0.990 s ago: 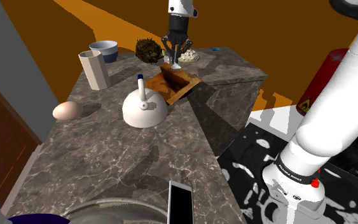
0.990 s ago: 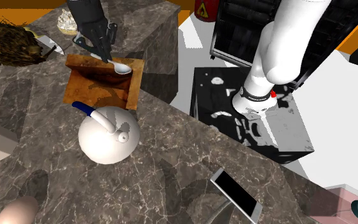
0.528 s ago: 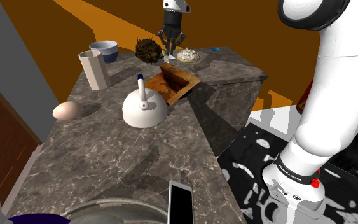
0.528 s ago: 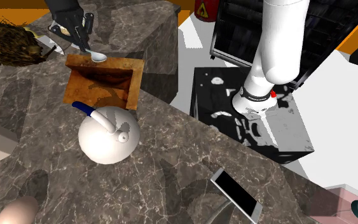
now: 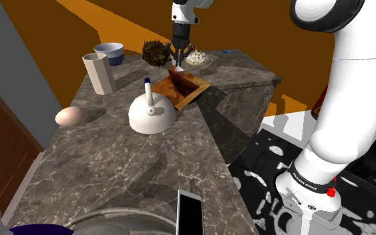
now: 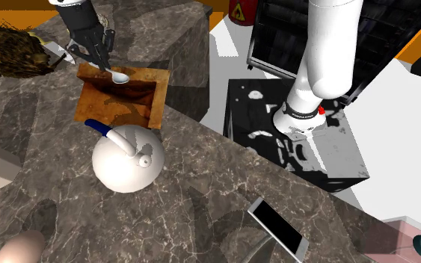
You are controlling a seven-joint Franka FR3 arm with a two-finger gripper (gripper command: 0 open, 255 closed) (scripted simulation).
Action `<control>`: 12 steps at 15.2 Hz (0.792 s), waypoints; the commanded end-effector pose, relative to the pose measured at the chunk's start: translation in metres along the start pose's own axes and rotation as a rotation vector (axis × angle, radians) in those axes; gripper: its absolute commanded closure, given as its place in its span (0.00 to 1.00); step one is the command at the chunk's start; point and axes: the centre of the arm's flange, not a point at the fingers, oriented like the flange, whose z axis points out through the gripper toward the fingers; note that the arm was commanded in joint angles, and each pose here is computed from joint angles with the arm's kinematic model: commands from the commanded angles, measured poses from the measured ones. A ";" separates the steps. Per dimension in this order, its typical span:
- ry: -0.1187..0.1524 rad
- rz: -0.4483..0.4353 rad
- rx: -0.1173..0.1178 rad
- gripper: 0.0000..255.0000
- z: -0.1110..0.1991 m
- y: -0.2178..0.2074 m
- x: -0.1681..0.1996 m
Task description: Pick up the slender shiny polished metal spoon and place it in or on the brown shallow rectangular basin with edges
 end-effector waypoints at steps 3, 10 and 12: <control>0.000 0.000 0.000 1.00 0.021 0.002 0.003; 0.000 0.000 0.000 1.00 0.038 0.004 0.006; 0.000 0.000 0.000 1.00 0.038 0.004 0.006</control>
